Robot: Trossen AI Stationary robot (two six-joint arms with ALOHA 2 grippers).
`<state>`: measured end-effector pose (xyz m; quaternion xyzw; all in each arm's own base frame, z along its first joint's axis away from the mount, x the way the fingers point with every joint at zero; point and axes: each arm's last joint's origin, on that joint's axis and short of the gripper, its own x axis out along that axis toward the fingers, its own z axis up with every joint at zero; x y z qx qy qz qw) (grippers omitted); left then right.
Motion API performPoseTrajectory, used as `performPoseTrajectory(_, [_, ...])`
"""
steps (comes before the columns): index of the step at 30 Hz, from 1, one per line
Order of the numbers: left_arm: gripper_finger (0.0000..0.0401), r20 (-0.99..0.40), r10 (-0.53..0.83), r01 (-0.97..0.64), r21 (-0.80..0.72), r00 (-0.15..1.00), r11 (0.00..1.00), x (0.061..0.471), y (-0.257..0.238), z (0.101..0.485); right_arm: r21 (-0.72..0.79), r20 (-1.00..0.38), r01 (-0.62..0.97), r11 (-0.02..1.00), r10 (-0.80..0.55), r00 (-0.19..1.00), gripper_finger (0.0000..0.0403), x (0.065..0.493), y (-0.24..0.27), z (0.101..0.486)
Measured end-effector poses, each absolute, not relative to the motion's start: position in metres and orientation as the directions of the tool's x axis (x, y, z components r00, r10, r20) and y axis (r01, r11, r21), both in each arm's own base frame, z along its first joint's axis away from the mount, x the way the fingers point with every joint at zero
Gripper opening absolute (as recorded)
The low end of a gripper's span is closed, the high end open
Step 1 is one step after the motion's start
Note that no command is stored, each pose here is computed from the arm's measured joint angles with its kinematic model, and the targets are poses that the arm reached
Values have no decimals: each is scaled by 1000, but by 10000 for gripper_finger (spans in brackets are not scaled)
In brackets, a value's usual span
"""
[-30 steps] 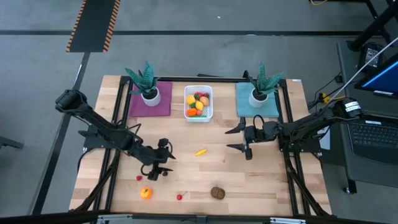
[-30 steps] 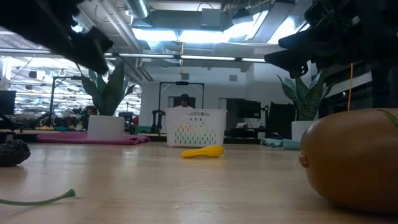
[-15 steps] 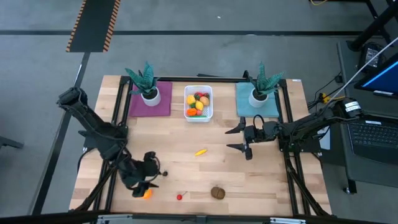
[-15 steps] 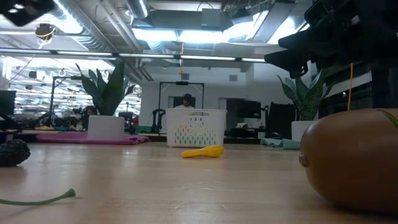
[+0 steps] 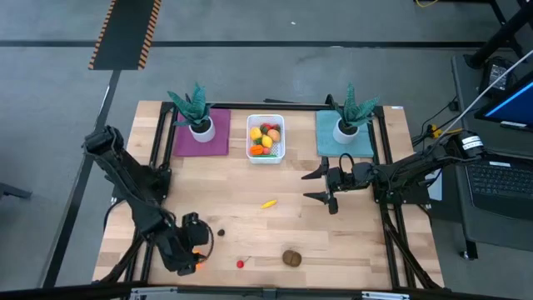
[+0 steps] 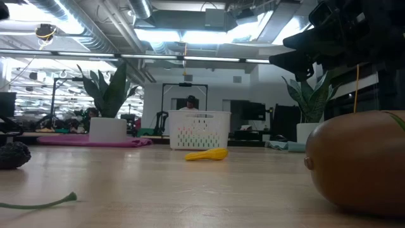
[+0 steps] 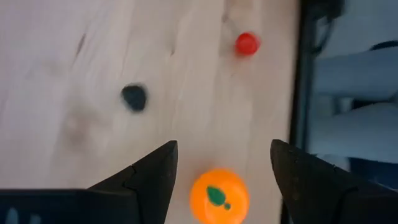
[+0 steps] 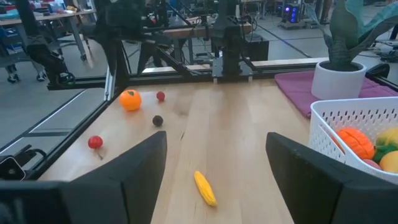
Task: Pick and placing Produce into tupperware
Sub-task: Put the orange into the white bin
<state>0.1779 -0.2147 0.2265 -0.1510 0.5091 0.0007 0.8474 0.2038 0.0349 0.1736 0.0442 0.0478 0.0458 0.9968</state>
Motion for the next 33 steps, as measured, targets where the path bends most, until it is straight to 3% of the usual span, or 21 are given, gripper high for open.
performPoseTrajectory(11, [247,-972,-62,-307,-132,227,942,202,-265,230,93,-92,-87,992,95,991,275,204,35,174])
performPoseTrajectory(18, [247,-988,-25,-365,-81,155,927,204,-269,216,96,-92,-87,992,96,991,275,204,35,174])
performPoseTrajectory(22, [247,-988,-23,-406,-84,152,910,202,-269,216,96,-91,-87,992,96,991,275,204,35,174])
performPoseTrajectory(33, [247,-978,-63,-329,-128,199,936,189,-285,217,96,-91,-86,992,95,991,275,204,35,174])
